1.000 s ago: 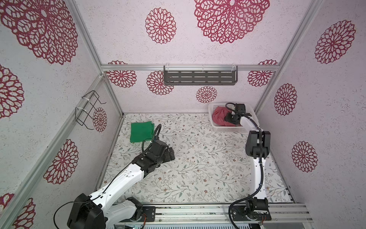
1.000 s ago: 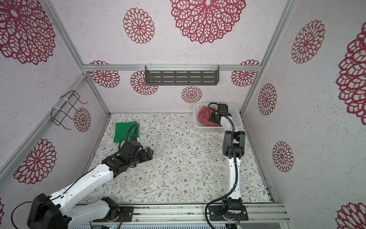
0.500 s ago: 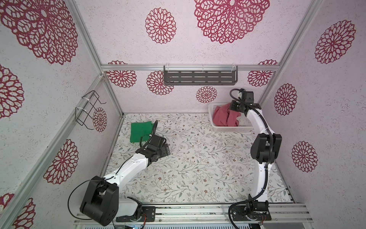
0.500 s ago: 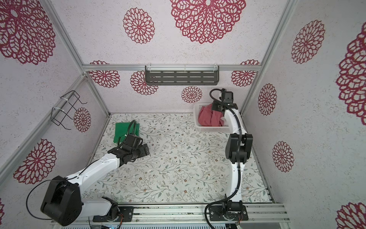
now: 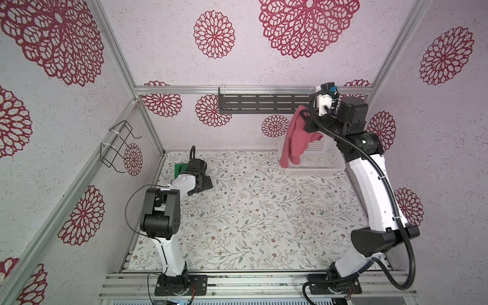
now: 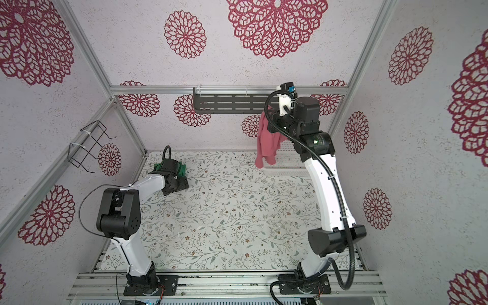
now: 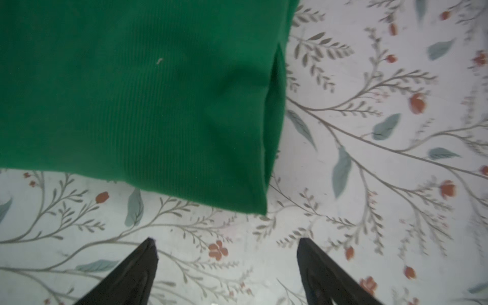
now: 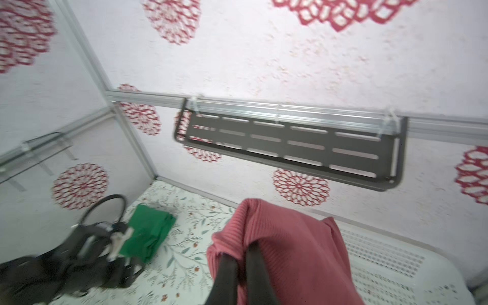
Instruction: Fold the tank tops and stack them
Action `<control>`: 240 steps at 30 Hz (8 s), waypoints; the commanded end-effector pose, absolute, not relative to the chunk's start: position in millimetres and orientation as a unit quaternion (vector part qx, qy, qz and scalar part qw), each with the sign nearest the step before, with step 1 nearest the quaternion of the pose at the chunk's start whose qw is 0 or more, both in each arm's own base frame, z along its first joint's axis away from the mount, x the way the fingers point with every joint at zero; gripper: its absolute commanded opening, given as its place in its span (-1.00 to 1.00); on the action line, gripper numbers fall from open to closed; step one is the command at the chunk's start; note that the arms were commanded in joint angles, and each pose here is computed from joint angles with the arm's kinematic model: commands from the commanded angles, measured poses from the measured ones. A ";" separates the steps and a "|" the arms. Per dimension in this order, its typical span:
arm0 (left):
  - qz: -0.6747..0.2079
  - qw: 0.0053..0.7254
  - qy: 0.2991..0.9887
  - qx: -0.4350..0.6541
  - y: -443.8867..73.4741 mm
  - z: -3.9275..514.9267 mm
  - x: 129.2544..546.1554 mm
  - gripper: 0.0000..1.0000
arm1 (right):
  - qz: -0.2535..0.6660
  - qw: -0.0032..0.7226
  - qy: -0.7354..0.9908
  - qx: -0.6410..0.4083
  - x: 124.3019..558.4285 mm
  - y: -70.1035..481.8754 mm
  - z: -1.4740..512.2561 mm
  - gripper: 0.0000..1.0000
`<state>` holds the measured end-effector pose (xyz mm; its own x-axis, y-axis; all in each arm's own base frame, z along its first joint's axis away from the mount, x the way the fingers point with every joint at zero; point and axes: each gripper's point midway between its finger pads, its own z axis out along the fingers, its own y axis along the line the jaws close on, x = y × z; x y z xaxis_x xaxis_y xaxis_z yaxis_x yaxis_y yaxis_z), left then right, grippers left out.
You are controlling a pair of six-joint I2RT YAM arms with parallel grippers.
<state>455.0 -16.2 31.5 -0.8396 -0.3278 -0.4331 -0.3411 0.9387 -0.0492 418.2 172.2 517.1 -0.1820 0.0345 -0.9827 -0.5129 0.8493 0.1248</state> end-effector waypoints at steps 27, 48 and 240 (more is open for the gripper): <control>0.005 0.236 0.954 -0.184 5.4 75.4 478.9 0.58 | 0.085 0.322 0.941 0.061 314.8 58.6 187.9 0.25; -0.199 0.165 0.966 -0.033 -250.0 39.6 384.6 0.13 | 0.296 0.165 0.941 -0.018 232.6 214.8 76.5 -0.20; -0.264 0.130 0.938 -0.181 -150.9 27.7 273.8 -1.00 | 0.184 0.150 0.971 0.006 206.9 181.3 46.4 -0.61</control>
<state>272.3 -155.2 32.9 -0.9028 -0.4072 -0.1382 -0.2720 0.7897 -0.5499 177.5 161.9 23.9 -0.9795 0.0854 -0.1826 0.0227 0.9468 0.3211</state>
